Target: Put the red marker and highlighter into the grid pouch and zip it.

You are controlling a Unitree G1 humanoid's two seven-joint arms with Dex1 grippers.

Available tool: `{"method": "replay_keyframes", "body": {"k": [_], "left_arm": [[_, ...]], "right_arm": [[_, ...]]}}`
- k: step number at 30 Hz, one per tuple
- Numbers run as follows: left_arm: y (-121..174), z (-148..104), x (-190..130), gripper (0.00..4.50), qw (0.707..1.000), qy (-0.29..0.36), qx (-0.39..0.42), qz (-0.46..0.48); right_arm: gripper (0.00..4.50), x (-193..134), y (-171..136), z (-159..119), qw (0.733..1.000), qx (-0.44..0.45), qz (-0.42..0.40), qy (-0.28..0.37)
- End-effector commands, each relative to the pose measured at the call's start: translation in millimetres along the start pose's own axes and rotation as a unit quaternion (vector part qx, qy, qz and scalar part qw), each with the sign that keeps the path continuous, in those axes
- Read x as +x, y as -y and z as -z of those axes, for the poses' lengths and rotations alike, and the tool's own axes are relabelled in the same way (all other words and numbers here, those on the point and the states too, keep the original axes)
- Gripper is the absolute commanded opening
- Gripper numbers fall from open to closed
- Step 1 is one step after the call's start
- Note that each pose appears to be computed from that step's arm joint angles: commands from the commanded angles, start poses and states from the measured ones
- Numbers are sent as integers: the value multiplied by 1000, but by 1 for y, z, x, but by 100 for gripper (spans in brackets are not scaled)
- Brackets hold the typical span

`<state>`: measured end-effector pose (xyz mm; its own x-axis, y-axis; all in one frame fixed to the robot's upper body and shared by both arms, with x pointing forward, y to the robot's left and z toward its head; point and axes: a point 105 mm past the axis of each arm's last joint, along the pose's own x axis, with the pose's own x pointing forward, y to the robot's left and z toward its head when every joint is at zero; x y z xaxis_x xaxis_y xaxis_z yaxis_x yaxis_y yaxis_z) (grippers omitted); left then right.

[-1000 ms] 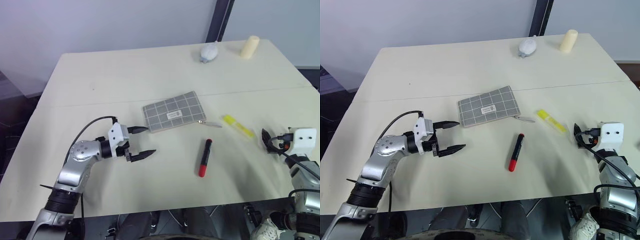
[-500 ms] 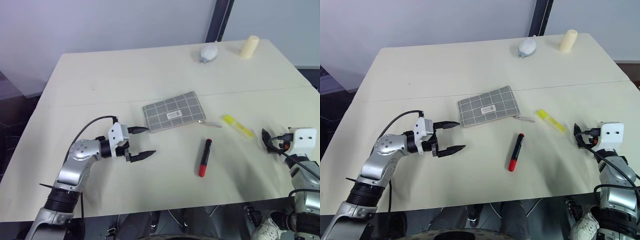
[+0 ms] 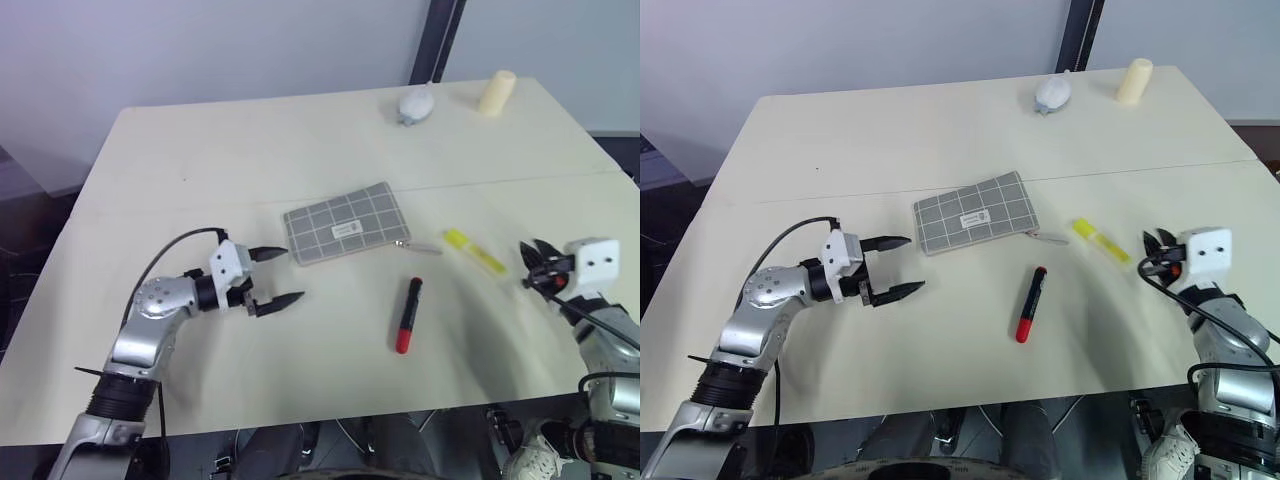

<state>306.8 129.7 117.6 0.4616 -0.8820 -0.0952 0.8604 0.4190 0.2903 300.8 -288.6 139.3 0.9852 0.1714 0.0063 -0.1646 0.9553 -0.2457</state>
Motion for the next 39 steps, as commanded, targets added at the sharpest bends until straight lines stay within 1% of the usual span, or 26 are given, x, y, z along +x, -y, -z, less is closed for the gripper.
{"method": "replay_keyframes", "body": {"k": [1,4,6,10,12,14,18,22,25,31,34,37,38,39], "left_arm": [[-28,-4,-6,450,996,-6,75,-49],[-37,2,-5,450,991,-22,120,-52],[-37,11,-3,450,983,-40,176,-36],[-41,18,12,450,969,-50,241,-15],[-40,22,19,450,958,-60,280,0],[-39,26,23,450,949,-66,307,16],[-30,32,37,450,934,-71,346,58],[-26,36,44,450,920,-78,376,83],[-22,39,48,450,910,-80,395,98],[-19,38,68,450,911,-76,395,95],[-21,41,73,363,909,-88,397,91],[-22,43,76,210,914,-95,387,84],[-23,45,76,152,916,-99,380,83],[-23,46,76,107,918,-102,374,84]], "right_arm": [[8,20,-55,-44,993,-20,-101,62],[8,31,-77,-50,989,-34,-130,67],[8,48,-97,-53,987,-25,-139,74],[8,81,-143,-56,982,-26,-172,79],[8,97,-154,-51,983,-33,-171,63],[8,108,-157,-41,984,-45,-170,42],[8,123,-151,-7,982,-98,-157,-30],[8,124,-146,10,979,-115,-156,-64],[8,120,-147,9,980,-101,-164,-59],[8,111,-152,3,977,-99,-182,-45],[0,110,-150,2,977,-98,-182,-43],[0,109,-149,1,978,-101,-179,-42],[0,108,-147,0,978,-101,-177,-40],[0,108,-147,-1,979,-101,-175,-39]]}}
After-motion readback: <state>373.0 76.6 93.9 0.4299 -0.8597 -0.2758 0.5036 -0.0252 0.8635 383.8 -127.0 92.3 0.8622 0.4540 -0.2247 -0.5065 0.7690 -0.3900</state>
